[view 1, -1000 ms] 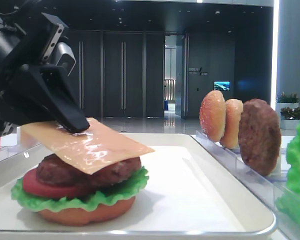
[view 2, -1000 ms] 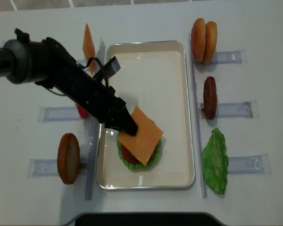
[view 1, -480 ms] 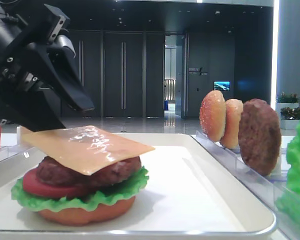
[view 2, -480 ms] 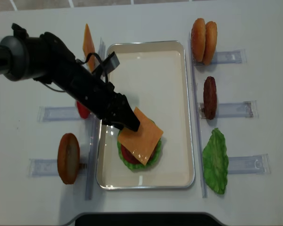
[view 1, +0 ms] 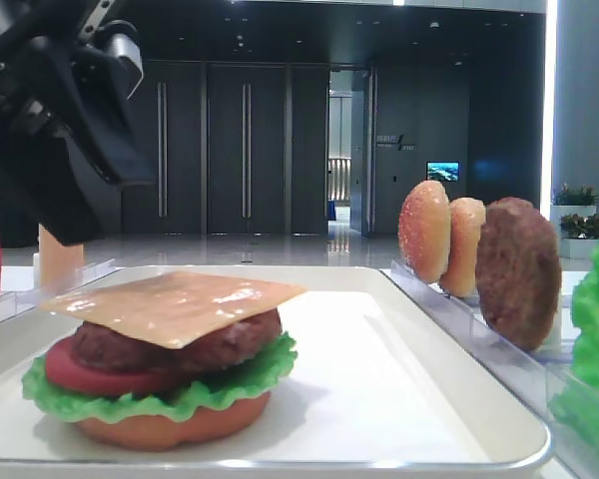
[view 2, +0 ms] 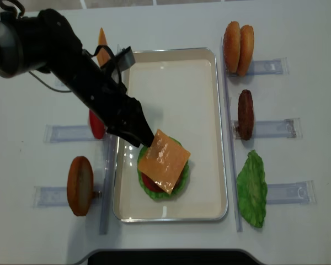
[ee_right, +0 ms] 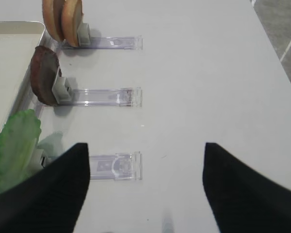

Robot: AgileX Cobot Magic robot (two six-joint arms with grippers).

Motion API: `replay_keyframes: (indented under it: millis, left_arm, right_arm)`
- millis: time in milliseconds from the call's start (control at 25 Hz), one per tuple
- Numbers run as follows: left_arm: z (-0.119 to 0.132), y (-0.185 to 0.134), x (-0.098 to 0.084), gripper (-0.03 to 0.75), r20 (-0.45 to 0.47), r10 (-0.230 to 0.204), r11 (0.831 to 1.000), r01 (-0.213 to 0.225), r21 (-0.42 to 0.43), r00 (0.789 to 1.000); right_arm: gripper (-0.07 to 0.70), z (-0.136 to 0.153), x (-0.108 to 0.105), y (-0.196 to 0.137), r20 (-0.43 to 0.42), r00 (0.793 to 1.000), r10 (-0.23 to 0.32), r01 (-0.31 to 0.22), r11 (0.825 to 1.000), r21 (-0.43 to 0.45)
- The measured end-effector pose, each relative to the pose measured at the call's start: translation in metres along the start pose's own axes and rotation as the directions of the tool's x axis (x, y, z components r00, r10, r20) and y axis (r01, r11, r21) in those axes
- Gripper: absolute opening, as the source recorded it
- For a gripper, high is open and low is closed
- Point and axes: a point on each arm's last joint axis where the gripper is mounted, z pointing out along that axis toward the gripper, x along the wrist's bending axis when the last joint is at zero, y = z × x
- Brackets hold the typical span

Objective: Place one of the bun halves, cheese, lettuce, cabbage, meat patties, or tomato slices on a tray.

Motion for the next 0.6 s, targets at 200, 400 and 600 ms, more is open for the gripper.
replay_keyframes:
  millis: [200, 400, 600]
  left_arm:
    - [-0.019, 0.004, -0.004, 0.388, -0.097, -0.006, 1.000, 0.009, 0.029, 0.995]
    - [-0.044, 0.013, -0.006, 0.388, -0.261, -0.042, 0.999, 0.045, 0.006, 0.965]
    - [-0.066, 0.014, -0.009, 0.472, -0.376, -0.084, 0.996, 0.073, -0.044, 0.923]
  right_arm:
    - [0.473, 0.000, 0.000, 0.000, 0.000, 1.000, 0.000, 0.000, 1.000, 0.000]
    - [0.473, 0.000, 0.000, 0.000, 0.000, 1.000, 0.000, 0.000, 1.000, 0.000]
    - [0.473, 0.000, 0.000, 0.000, 0.000, 1.000, 0.000, 0.000, 1.000, 0.000]
